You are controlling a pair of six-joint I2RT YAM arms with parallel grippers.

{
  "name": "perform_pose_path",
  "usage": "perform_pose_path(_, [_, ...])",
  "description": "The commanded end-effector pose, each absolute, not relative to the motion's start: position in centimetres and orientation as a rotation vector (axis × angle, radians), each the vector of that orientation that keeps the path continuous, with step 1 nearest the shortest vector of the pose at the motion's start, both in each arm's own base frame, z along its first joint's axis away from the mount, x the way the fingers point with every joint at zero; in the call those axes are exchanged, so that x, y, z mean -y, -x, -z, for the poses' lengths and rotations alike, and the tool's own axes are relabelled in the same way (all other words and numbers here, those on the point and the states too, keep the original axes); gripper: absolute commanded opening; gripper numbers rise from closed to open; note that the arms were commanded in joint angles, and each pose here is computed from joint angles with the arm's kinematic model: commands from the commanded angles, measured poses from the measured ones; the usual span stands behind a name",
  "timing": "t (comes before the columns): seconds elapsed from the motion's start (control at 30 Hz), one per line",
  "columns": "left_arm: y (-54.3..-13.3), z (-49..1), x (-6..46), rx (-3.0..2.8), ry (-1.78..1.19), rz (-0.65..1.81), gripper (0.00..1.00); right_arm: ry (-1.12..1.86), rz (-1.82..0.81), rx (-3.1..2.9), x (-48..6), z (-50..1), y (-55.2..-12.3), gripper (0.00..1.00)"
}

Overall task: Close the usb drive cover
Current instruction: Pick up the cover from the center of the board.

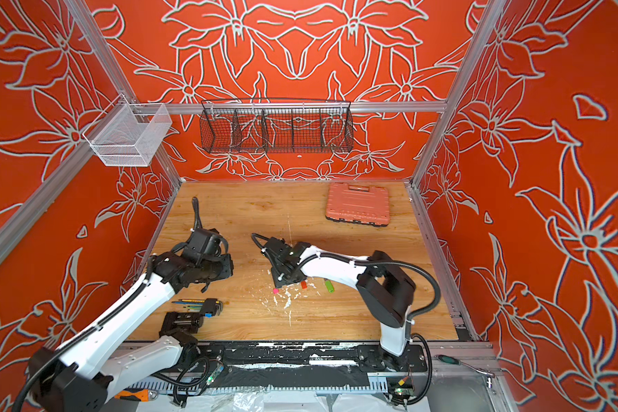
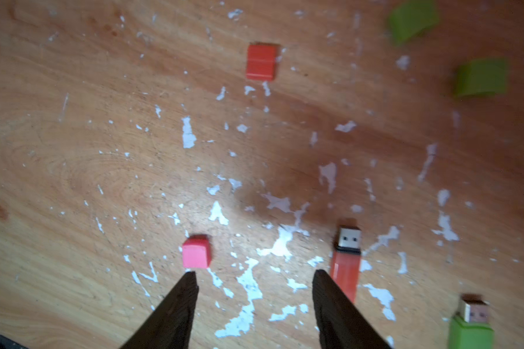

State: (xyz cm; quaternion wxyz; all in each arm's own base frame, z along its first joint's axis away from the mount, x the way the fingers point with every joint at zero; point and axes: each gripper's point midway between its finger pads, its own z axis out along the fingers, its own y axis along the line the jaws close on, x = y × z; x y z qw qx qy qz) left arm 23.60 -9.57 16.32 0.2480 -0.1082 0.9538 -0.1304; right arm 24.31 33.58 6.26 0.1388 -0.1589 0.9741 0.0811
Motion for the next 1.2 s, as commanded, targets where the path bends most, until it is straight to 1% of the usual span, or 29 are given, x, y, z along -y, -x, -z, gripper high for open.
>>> perform_pose_path(0.0, [-21.9,-16.6,9.3,-2.62,0.313,0.389,0.06,0.509,-0.149,-2.873,-33.9,-5.6,-23.4,0.61])
perform_pose_path(0.13, [-21.5,-17.2,9.1,-2.59,0.301,0.396,0.06,0.57,-0.164,-2.892,-35.6,-5.0,-22.9,0.55])
perform_pose_path(0.4, [-21.3,-17.3,9.1,-2.583,0.28,0.405,0.07,0.63,-0.101,-2.937,-36.1,-3.7,-22.0,0.48])
perform_pose_path(0.53, [-21.4,-17.2,9.0,-2.582,0.272,0.396,0.07,0.682,-0.034,-2.951,-36.3,-3.1,-21.4,0.47])
perform_pose_path(0.7, [-21.3,-17.1,9.0,-2.582,0.266,0.4,0.07,0.689,-0.013,-2.962,-36.3,-2.4,-21.2,0.43])
perform_pose_path(0.87, [-21.4,-17.2,9.0,-2.575,0.261,0.395,0.07,0.702,0.008,-2.97,-36.3,-2.0,-21.1,0.39])
perform_pose_path(1.03, [-21.4,-17.1,9.0,-2.577,0.26,0.392,0.07,0.699,0.02,-2.98,-36.2,-1.4,-21.0,0.33])
perform_pose_path(1.17, [-21.4,-17.1,9.0,-2.574,0.259,0.394,0.07,0.7,0.011,-2.972,-36.4,-1.2,-21.2,0.32])
